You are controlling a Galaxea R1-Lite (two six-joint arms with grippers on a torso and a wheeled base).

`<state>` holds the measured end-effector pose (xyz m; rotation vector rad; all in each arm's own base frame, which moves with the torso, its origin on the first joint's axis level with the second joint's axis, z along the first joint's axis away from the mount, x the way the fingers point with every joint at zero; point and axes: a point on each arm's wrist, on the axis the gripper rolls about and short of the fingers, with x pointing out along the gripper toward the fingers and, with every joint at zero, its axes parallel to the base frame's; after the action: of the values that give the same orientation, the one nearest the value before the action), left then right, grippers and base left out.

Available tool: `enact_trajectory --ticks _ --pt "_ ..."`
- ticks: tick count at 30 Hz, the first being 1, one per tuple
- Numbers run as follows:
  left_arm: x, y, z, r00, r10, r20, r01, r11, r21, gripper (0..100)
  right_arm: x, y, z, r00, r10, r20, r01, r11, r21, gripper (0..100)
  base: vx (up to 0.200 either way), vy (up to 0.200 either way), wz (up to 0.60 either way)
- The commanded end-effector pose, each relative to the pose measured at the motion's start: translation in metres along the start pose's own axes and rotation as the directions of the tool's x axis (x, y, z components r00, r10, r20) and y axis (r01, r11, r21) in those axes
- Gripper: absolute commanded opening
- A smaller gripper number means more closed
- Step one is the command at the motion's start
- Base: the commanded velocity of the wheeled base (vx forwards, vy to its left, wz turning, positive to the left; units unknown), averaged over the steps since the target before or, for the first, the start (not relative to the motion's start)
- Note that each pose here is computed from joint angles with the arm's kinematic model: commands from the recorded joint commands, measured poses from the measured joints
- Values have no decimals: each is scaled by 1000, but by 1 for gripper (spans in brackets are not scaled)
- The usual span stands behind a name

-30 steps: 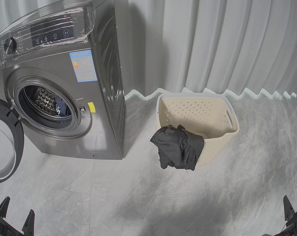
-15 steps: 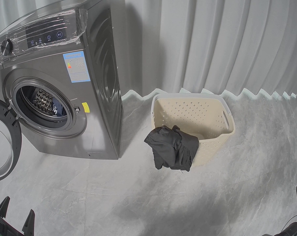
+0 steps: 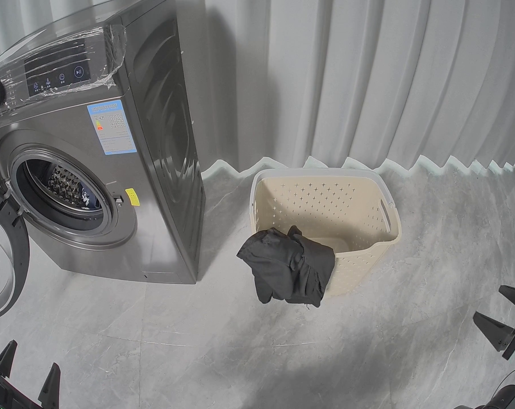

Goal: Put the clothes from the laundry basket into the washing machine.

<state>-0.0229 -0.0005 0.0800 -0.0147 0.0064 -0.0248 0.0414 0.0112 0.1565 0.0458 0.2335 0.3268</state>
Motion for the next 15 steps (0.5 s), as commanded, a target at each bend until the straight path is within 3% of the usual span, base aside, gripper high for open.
enact_trajectory --ticks 1,4,8,15 --pt "0 0 -4 1000 0 2 0 1000 -1 100 45 -2 4 985 55 -164 -50 998 34 100 200 0 0" --pt "0 0 -4 1000 0 2 0 1000 -5 100 56 0 5 979 85 -187 -78 996 45 100 0 0 0" --pt "0 0 -4 1000 0 2 0 1000 -2 100 84 5 12 968 128 -214 -110 989 94 100 0 0 0" --pt "0 0 -4 1000 0 2 0 1000 -4 100 130 8 6 952 145 -269 -122 987 102 100 0 0 0"
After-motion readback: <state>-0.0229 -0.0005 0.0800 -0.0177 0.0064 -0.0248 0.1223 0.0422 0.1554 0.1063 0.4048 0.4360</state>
